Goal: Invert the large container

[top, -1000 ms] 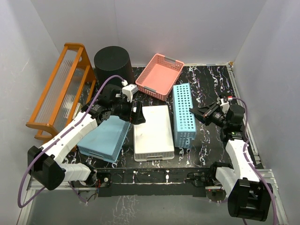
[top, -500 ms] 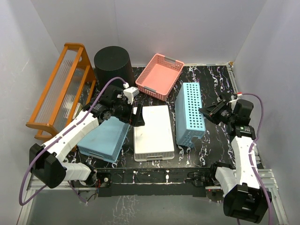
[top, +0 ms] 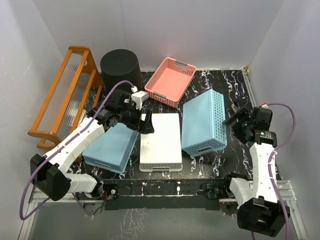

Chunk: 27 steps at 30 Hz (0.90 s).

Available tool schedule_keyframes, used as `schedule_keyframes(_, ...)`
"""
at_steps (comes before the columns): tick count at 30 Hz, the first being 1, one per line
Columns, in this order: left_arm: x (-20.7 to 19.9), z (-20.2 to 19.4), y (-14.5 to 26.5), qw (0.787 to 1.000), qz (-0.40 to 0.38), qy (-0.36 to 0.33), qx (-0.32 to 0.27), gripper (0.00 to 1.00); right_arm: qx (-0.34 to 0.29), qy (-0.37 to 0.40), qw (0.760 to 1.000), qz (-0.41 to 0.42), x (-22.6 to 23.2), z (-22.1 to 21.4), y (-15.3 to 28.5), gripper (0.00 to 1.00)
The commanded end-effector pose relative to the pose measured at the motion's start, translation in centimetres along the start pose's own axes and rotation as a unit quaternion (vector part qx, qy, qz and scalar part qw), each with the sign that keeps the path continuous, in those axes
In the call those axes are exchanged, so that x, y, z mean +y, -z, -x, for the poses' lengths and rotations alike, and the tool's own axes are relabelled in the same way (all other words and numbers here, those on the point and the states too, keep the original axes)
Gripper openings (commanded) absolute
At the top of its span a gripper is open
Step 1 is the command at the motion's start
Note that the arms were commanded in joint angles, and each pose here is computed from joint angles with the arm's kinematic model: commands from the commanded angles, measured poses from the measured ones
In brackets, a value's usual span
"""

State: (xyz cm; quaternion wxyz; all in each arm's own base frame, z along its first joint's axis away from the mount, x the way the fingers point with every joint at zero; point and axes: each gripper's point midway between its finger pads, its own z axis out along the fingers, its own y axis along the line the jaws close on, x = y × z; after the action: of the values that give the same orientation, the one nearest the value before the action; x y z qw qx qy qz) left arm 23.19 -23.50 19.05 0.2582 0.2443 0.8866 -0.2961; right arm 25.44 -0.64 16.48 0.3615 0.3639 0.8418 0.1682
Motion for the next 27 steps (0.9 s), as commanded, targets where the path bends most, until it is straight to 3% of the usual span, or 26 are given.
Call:
schedule_keyframes(1, -1.4, 1.3, 1.2, 1.000, -0.023, -0.012, -0.018, 0.99, -0.038, 0.034, 0.997, -0.065, -1.4, 2.3, 1.8, 0.78)
schedule_keyframes(4, -1.4, 1.3, 1.6, 0.999, -0.019, -0.013, -0.024, 0.99, -0.066, 0.046, 0.993, -0.081, -0.9, 4.5, 2.5, 0.79)
schedule_keyframes(8, -1.2, 1.1, 1.8, 0.999, -0.013, -0.009, -0.030, 0.99, -0.090, 0.070, 0.993, -0.041, 2.6, 7.9, 3.2, 0.82)
schedule_keyframes(11, -1.2, 1.3, 2.3, 0.999, -0.006, -0.008, -0.039, 0.99, -0.083, 0.100, 0.990, 0.049, 7.1, 9.0, 3.4, 0.80)
schedule_keyframes(15, -0.7, 1.8, 5.0, 0.997, 0.036, -0.022, -0.068, 0.99, -0.049, 0.143, 0.974, 0.167, 14.0, 6.7, 2.8, 0.81)
schedule_keyframes(19, -0.4, 2.5, 6.7, 0.993, 0.065, -0.022, -0.095, 0.99, -0.034, 0.203, 0.967, 0.148, 19.1, 1.7, -0.3, 0.97)
schedule_keyframes(22, -0.5, 3.3, 7.4, 0.991, 0.072, -0.005, -0.116, 0.99, -0.001, 0.236, 0.964, 0.120, 20.9, -0.3, -4.5, 0.98)
schedule_keyframes(27, -0.3, 3.3, 8.1, 0.986, 0.081, 0.015, -0.143, 0.99, -0.013, 0.277, 0.958, 0.074, 22.9, 1.3, -11.1, 0.98)
